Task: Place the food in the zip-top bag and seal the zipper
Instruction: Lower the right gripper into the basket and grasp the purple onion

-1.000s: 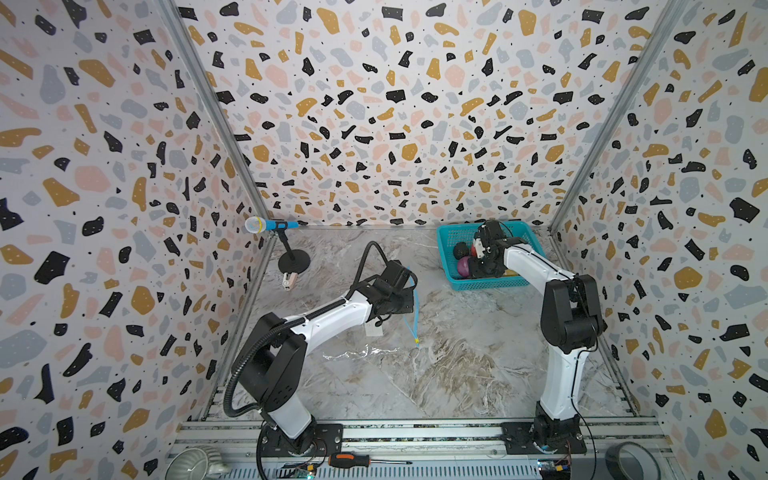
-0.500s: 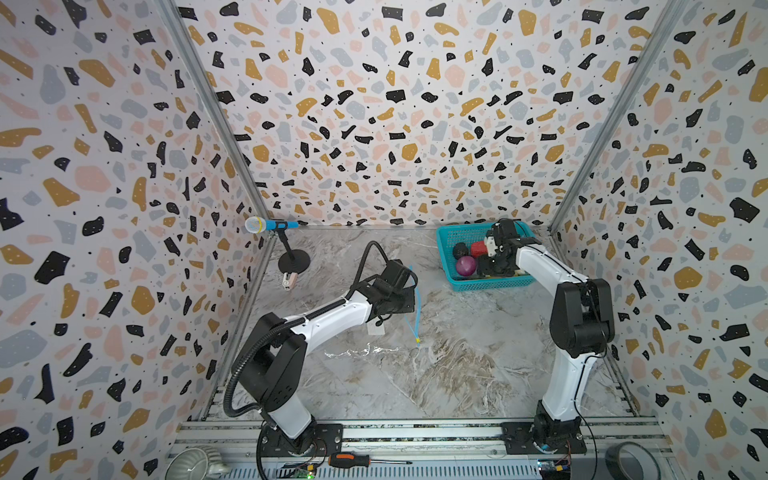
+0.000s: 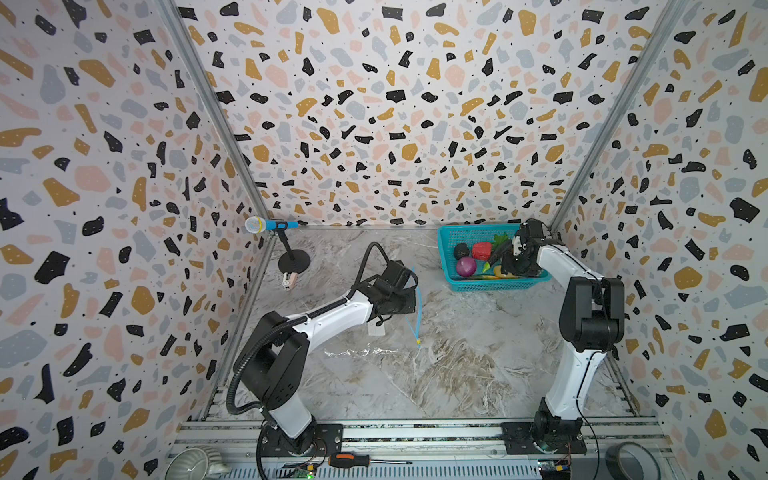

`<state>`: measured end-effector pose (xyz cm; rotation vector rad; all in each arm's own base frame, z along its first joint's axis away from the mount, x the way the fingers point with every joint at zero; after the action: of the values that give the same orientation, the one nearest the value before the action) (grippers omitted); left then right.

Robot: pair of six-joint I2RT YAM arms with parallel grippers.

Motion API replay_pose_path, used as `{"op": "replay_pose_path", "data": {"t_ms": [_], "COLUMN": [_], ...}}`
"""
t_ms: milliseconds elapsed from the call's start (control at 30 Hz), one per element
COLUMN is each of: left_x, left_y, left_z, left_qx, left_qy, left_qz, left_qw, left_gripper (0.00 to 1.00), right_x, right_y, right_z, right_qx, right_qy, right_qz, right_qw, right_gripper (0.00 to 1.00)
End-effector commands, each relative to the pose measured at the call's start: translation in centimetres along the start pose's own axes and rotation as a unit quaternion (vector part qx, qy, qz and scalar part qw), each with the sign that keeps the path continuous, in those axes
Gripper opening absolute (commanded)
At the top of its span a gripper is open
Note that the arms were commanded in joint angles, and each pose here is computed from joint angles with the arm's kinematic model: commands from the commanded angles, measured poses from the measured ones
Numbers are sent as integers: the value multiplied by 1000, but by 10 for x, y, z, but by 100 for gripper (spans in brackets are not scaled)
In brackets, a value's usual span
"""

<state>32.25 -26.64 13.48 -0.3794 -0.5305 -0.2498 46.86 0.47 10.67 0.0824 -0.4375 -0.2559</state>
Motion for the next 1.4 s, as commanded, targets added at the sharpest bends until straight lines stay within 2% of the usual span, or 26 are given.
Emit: {"op": "replay_pose_path", "data": {"t_ms": [0,267,533,867,1367], "left_x": [15,16,20,24,22], "left_y": [-8,-8,-11,-13,-12], "left_z": [3,2,5,6,5], "left_qx": [-16,-17,-17,-18,-18], "left_qy": [-19,-17,-17,-18,-12], "left_qz": [-6,-8,-16,-15,-11], "left_qw": [1000,1000,1000,1000,1000], "left_gripper": [0,0,0,0,0], "right_x": [-12,-19,9,23,2], "right_y": [-2,2,74,136,134], "right_z": [17,26,43,28,-25], "right_qx": [-3,6,92,125,90], "right_qy": [9,6,-52,-46,1], "right_qz": [0,2,50,112,124], "right_qw": [1000,1000,993,985,988], "right_gripper": [63,63,70,80,84]}}
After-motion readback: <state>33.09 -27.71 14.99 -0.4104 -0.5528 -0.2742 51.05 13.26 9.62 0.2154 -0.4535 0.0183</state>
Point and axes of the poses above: each gripper's point midway between its finger pads, its own z axis back along the fingers, its own y axis along the line the jaws close on, x = y × z, the point moved 3 cm from there along z, back along the fingers, and after that the axes turned 9 degrees about -z, right-handed, at the moved point
